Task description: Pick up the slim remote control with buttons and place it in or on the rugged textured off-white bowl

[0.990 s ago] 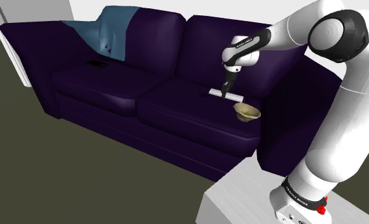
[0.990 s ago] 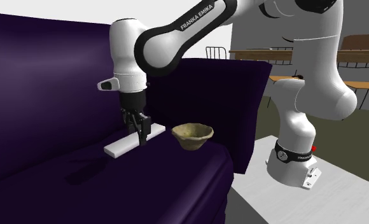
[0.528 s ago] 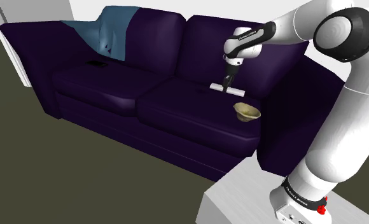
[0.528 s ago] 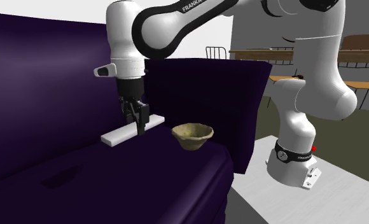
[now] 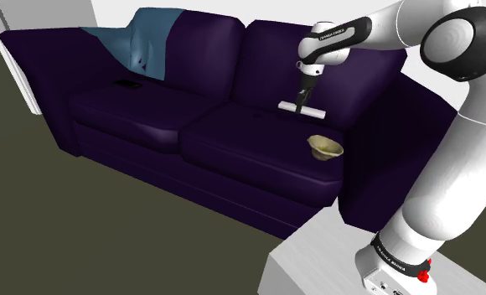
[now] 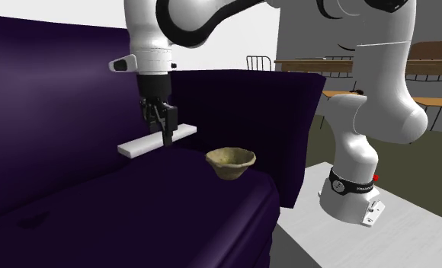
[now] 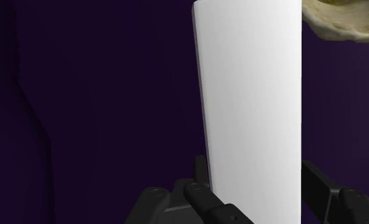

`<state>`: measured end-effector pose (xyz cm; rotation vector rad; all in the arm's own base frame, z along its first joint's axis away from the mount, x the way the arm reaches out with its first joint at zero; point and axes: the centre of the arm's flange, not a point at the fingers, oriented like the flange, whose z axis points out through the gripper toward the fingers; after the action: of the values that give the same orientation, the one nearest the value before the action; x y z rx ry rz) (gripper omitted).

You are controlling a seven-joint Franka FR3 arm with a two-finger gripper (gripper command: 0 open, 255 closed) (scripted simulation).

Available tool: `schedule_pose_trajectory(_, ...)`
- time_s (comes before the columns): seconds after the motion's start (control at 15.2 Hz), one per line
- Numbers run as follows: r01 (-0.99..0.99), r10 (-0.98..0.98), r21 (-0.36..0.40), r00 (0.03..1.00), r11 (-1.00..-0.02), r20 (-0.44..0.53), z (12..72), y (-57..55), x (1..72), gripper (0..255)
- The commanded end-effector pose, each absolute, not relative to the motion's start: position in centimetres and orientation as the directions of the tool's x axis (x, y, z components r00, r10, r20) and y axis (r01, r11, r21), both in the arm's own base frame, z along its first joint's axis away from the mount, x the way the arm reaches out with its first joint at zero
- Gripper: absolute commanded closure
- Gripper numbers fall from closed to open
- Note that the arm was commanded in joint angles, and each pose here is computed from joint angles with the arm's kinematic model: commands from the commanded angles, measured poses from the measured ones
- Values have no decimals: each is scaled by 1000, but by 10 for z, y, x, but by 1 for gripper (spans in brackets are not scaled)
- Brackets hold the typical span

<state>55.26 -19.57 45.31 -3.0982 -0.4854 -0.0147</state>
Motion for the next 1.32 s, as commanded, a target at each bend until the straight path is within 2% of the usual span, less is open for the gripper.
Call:
schedule_pose_trajectory(0.0, 306, 306, -4, 952, -952, 10, 463, -196, 552, 255)
schedule_pose_trajectory(0.46, 306, 306, -4, 952, -952, 10, 499, -196, 552, 255)
schedule_pose_trajectory(1.25, 306, 306, -4, 952, -952, 10, 500, -174, 395, 255)
